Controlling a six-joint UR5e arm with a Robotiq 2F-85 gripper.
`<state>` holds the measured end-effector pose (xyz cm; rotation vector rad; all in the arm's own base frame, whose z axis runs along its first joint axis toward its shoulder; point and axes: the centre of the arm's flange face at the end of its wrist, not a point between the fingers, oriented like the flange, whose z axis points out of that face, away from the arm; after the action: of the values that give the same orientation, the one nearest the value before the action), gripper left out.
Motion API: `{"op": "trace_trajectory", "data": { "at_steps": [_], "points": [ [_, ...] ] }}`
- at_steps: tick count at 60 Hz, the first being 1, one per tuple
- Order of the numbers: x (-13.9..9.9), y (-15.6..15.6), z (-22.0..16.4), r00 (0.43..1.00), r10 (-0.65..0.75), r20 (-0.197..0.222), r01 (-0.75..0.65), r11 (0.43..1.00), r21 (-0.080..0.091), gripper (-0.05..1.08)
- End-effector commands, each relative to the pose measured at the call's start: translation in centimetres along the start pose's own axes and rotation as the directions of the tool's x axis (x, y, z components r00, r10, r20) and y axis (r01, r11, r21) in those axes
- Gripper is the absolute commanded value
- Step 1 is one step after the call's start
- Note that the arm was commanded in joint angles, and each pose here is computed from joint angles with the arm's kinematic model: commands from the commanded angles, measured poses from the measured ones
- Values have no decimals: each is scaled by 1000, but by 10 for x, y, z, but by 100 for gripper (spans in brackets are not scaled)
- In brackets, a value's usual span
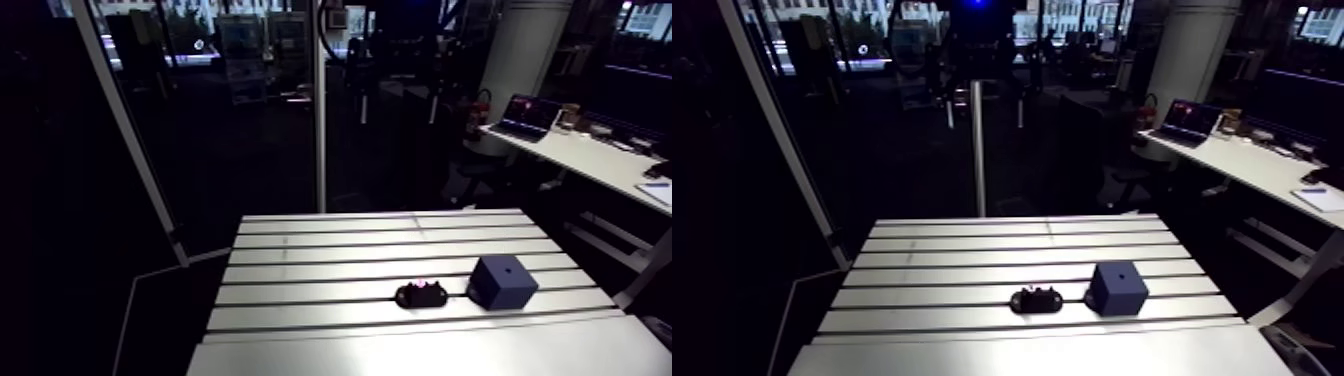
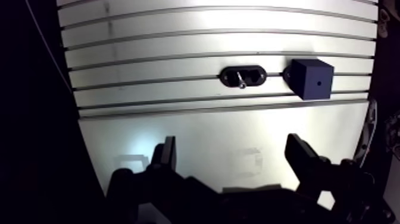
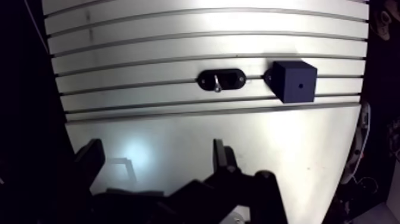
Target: Pick up the M10 bolt and insert it into the hole until fully seated.
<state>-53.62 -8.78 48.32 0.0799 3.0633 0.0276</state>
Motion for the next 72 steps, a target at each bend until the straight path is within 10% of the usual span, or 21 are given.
{"op": "trace_trajectory", "data": {
  "at_steps": [1,41,52,64,72],
  "points": [
    [-21,-58,24,991,-96,92,92,994,51,1],
    [-19,-45,33,992,-70,102,65,996,53,1],
    [-20,-45,17,997,-71,31,69,996,50,1],
    [-22,-26,-8,996,-56,-64,56,998,-11,0],
    [-26,-19,-11,994,-76,-81,75,997,-17,1]
  ]
}}
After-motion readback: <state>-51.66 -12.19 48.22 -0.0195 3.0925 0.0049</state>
